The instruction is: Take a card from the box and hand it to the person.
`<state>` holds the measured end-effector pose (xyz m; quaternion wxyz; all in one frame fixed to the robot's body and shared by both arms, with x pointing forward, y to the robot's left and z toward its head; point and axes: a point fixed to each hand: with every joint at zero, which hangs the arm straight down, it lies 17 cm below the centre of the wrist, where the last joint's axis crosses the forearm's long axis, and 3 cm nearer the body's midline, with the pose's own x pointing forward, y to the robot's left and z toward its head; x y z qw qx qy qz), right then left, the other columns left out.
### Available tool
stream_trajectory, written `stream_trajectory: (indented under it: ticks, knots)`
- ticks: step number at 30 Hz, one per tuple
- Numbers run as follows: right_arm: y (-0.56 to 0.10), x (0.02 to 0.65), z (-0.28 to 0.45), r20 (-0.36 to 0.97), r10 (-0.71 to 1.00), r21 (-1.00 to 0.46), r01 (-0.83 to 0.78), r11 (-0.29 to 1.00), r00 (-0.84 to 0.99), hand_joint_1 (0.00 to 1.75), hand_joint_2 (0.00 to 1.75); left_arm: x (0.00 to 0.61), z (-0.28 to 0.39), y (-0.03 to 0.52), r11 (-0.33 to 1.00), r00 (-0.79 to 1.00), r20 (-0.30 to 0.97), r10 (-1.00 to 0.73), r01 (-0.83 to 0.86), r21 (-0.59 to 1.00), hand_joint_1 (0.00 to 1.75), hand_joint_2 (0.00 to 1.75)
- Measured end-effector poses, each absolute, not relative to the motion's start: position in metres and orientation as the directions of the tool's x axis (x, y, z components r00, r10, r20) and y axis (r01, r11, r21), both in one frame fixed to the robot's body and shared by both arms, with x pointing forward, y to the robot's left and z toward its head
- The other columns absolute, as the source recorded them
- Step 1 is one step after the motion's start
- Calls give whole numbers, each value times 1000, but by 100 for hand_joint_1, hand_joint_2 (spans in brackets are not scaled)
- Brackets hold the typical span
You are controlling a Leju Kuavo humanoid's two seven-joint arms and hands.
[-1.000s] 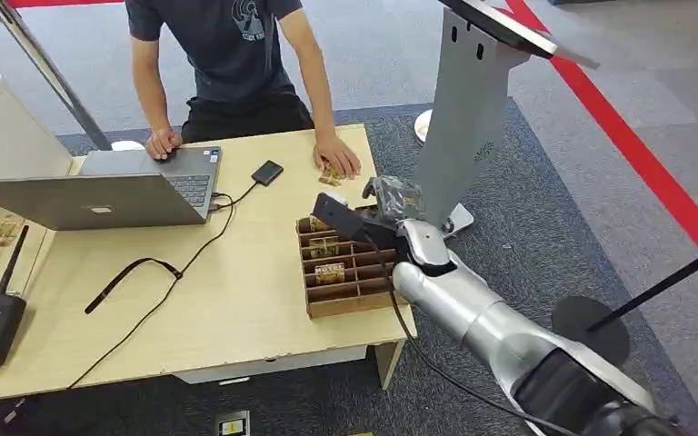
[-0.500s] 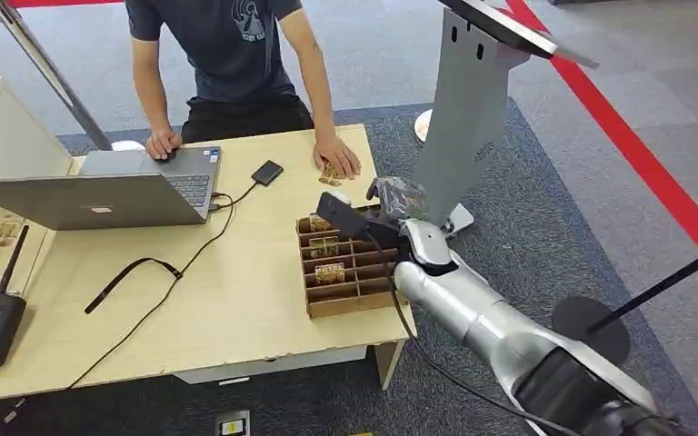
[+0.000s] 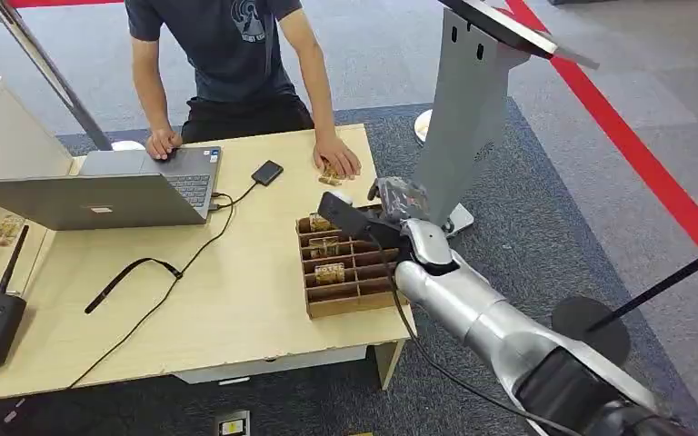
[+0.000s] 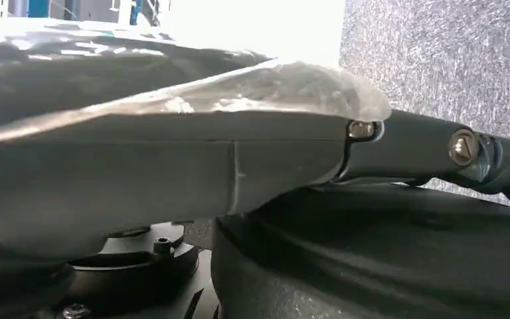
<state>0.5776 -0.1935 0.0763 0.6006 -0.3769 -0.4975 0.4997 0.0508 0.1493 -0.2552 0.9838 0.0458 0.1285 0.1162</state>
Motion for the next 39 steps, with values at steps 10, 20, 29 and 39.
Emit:
stream_trajectory:
  ticks: [10, 20, 29, 39]
  knots:
    - [-197, 578, 75, 216, 976, -950, -226, 213, 11, 93, 175, 51, -255, 149, 969, 941, -240, 240, -217, 119, 0, 175]
    - [-198, 578, 75, 216, 976, -950, -227, 213, 12, 93, 175, 51, -255, 149, 969, 941, -240, 240, -217, 119, 0, 175]
    - [-198, 578, 74, 215, 976, -950, -227, 213, 13, 93, 175, 51, -255, 149, 969, 941, -240, 239, -217, 118, 0, 175]
    - [-199, 577, 73, 212, 977, -950, -233, 210, 15, 93, 175, 51, -255, 149, 969, 941, -240, 239, -217, 117, 0, 175]
